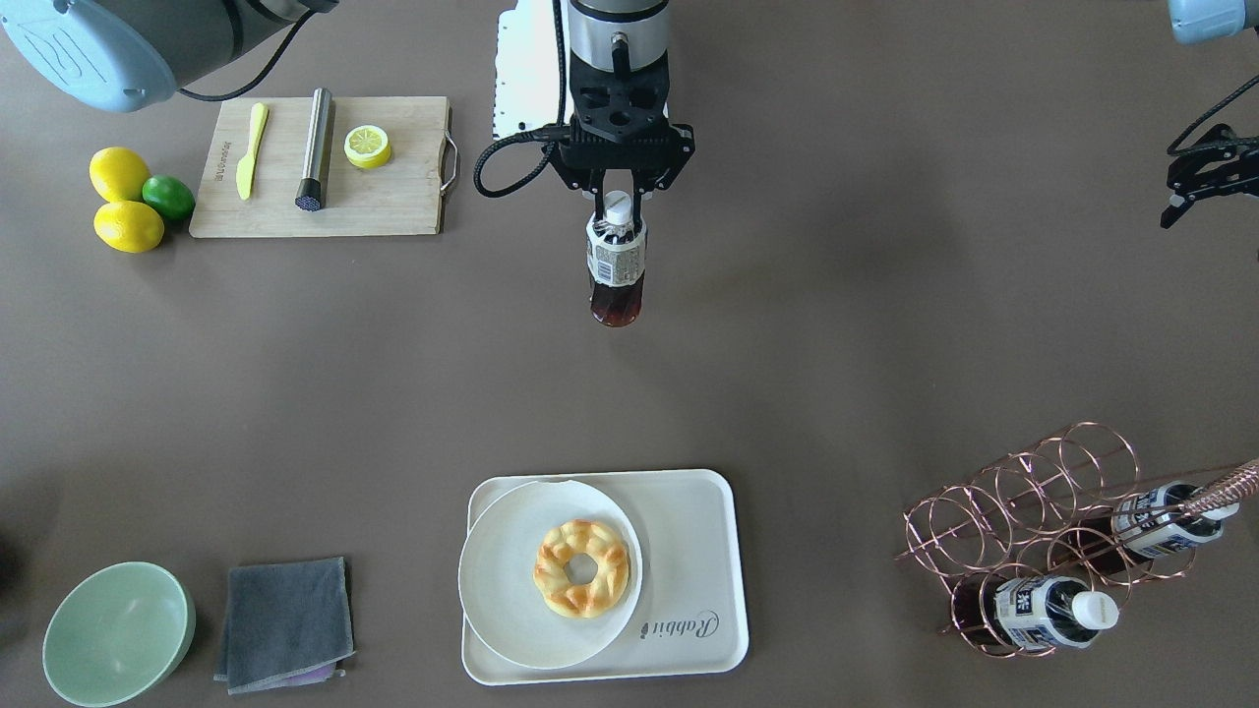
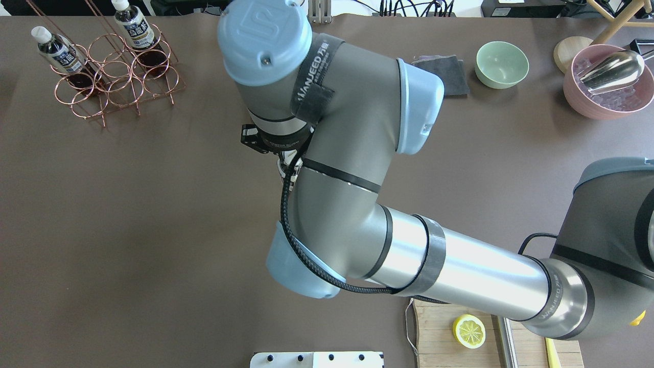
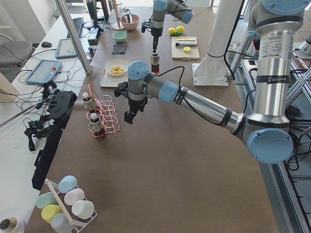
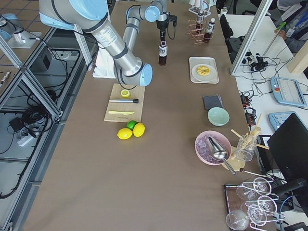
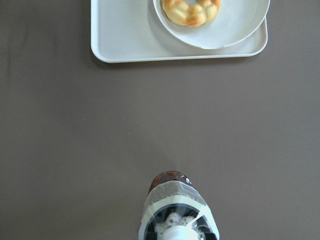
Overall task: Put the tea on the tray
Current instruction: 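Lift the bottle with the right gripper and carry it over the tray, then lower the bottle onto the tray beside the plate with the right gripper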
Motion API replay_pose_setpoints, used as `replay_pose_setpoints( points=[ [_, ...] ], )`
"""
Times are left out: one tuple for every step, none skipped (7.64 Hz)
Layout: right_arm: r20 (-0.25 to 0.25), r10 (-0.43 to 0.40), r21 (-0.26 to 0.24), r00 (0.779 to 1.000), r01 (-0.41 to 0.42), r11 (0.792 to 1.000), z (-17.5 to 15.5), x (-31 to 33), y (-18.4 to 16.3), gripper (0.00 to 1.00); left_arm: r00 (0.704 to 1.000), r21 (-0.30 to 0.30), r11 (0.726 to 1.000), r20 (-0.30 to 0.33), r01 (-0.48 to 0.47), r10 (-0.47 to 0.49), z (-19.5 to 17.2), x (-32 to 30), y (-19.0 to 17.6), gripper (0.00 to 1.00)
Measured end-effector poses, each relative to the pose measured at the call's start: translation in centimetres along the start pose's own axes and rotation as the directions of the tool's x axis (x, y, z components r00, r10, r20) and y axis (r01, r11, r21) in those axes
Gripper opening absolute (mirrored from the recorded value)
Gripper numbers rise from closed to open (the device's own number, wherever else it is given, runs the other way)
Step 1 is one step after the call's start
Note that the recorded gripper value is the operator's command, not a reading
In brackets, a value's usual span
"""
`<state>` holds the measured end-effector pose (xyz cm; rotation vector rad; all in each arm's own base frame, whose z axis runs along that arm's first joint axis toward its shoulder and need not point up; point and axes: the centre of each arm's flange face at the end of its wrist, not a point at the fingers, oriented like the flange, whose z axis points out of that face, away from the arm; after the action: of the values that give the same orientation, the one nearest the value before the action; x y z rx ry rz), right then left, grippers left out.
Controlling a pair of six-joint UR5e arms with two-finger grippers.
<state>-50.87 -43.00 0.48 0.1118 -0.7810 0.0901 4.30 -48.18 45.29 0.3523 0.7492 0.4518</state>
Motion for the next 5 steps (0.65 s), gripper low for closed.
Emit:
replay_pose_setpoints(
  points=[
    [-0.019, -0.009, 0.006, 1.000, 0.009, 1.000, -0.7, -0.7, -2.6, 0.00, 1.000, 0.001, 1.000, 0.000, 0.004, -0.004, -0.1, -0.1, 0.1, 0.97],
    [-0.037, -0.027, 0.012, 0.999, 0.028, 1.000, -1.2, -0.9, -5.2, 0.00, 1.000, 0.012, 1.000, -0.002, 0.018, -0.018, -0.8, -0.8, 0.6, 0.97],
    [-0.055, -0.036, 0.020, 0.998, 0.037, 0.999, -2.1, -1.9, -8.5, 0.00, 0.999, 0.027, 0.999, -0.013, 0.040, -0.039, -1.7, -1.6, 1.2, 0.97],
    [-0.043, -0.034, 0.041, 0.998, 0.036, 0.999, -2.3, -3.8, -11.9, 0.00, 0.998, 0.039, 0.997, -0.014, 0.070, -0.069, -2.4, -2.8, 2.5, 0.97],
    [-0.015, -0.032, 0.068, 0.999, 0.032, 0.997, -1.5, -5.5, -15.2, 0.00, 0.995, 0.054, 0.993, -0.008, 0.102, -0.101, -3.2, -4.1, 3.9, 0.97]
  ],
)
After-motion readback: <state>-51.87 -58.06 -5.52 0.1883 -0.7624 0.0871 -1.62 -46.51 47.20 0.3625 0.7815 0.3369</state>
